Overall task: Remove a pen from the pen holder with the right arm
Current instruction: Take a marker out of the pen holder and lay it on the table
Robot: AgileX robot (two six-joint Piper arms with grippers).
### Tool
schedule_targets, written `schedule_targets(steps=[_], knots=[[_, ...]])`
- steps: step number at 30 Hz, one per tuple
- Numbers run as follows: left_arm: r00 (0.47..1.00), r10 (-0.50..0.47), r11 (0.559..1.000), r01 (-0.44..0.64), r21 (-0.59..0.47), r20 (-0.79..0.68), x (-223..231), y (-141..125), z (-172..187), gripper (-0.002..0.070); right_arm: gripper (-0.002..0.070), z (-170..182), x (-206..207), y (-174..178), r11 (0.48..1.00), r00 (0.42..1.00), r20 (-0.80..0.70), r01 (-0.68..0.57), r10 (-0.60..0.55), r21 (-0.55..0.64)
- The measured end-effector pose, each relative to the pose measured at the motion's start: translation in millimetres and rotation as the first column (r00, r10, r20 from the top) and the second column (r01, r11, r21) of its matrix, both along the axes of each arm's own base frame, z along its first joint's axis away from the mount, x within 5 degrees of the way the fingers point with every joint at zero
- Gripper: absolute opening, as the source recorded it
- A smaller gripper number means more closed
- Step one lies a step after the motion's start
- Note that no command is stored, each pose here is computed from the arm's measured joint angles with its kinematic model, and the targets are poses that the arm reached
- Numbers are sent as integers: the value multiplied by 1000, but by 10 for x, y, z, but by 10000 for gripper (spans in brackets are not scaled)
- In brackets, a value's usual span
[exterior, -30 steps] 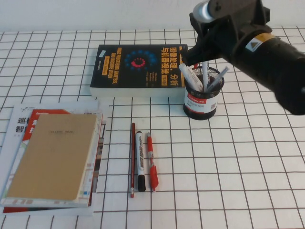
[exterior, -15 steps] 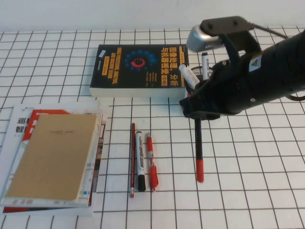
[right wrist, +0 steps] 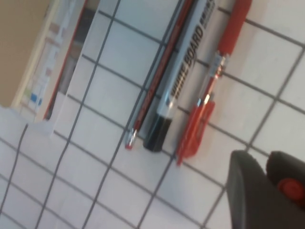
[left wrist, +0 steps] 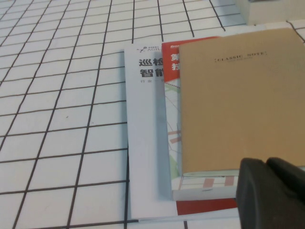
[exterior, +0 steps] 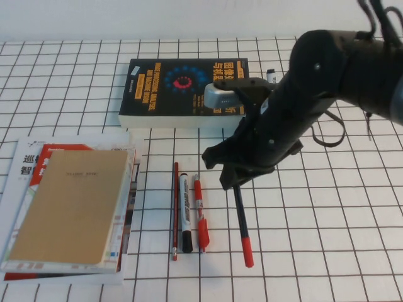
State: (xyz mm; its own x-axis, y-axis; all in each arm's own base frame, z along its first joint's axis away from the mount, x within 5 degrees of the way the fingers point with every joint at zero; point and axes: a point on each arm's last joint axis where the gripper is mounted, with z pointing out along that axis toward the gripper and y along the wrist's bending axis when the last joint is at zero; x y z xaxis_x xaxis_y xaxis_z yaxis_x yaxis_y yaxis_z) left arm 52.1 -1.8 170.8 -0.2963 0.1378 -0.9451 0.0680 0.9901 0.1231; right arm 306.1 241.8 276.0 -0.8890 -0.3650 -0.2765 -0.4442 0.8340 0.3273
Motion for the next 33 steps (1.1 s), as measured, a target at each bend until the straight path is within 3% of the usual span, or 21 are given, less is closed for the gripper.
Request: schedule_targets(steps=[15, 23, 25, 30, 33], knots=[[1000, 0, 1000, 0, 0, 0, 0, 0, 0, -4, 46, -680, 641, 383, 999, 993, -112, 38, -36, 16], [1000, 0, 1000, 0, 0, 0, 0, 0, 0, -4, 53, -771, 723, 397, 998, 993, -98, 63, -60, 29], [1000, 0, 1000, 0, 0, 0, 0, 0, 0, -4, 83, -764, 735, 402, 997, 994, -86, 67, -64, 36], [1000, 0, 1000, 0, 0, 0, 0, 0, 0, -4, 252, -772, 745, 406, 997, 994, -80, 71, -68, 39], [1000, 0, 1000, 0, 0, 0, 0, 0, 0, -4, 297, -772, 745, 406, 997, 994, -80, 71, -68, 39]])
